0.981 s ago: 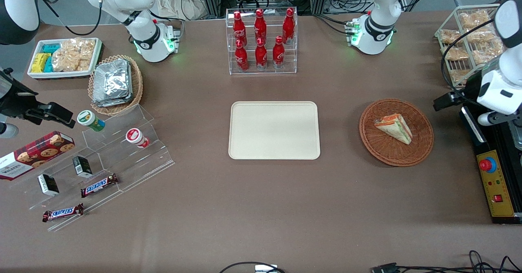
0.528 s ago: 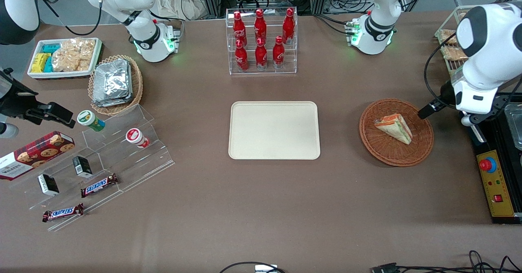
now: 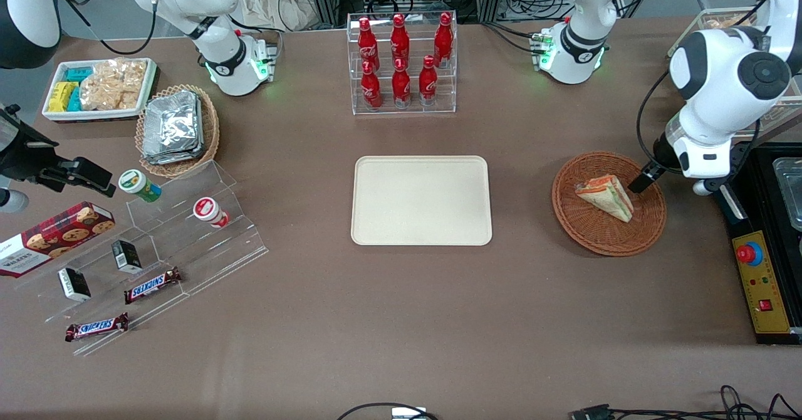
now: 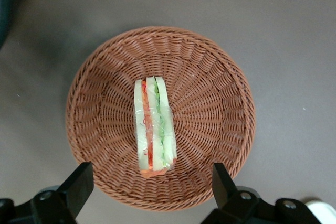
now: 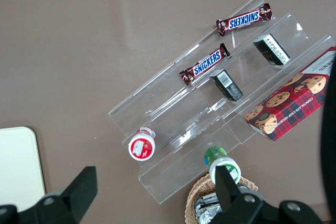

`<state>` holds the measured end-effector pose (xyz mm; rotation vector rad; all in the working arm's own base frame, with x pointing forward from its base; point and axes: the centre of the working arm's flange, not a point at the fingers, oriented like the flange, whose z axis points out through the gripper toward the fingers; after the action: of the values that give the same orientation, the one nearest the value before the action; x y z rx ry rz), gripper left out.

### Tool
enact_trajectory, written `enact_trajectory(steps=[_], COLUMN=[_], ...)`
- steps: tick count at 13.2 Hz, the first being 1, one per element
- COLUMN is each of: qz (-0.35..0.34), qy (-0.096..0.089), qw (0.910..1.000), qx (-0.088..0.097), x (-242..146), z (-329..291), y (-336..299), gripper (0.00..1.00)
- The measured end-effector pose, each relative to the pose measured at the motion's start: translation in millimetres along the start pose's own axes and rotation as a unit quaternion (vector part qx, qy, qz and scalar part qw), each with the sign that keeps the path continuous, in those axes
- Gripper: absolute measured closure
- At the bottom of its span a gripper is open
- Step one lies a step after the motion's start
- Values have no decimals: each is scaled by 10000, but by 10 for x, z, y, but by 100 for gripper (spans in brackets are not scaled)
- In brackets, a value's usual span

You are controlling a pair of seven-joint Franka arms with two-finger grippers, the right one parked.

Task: Place sandwich from basket to tray
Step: 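Lower the left gripper onto the sandwich and close on it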

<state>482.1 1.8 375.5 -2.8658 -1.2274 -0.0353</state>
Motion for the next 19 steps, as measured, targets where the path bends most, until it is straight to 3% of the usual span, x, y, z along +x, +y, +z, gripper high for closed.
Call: enact_trajectory(steps=[8, 15, 19], qz=[-571, -710, -748], qy=[-95, -28, -58], qw=[9983, 9973, 9971], qx=[5, -158, -146], x=[-192, -303, -339], z=[668, 1071, 1209], y=[8, -96, -158], gripper=[0, 0, 0])
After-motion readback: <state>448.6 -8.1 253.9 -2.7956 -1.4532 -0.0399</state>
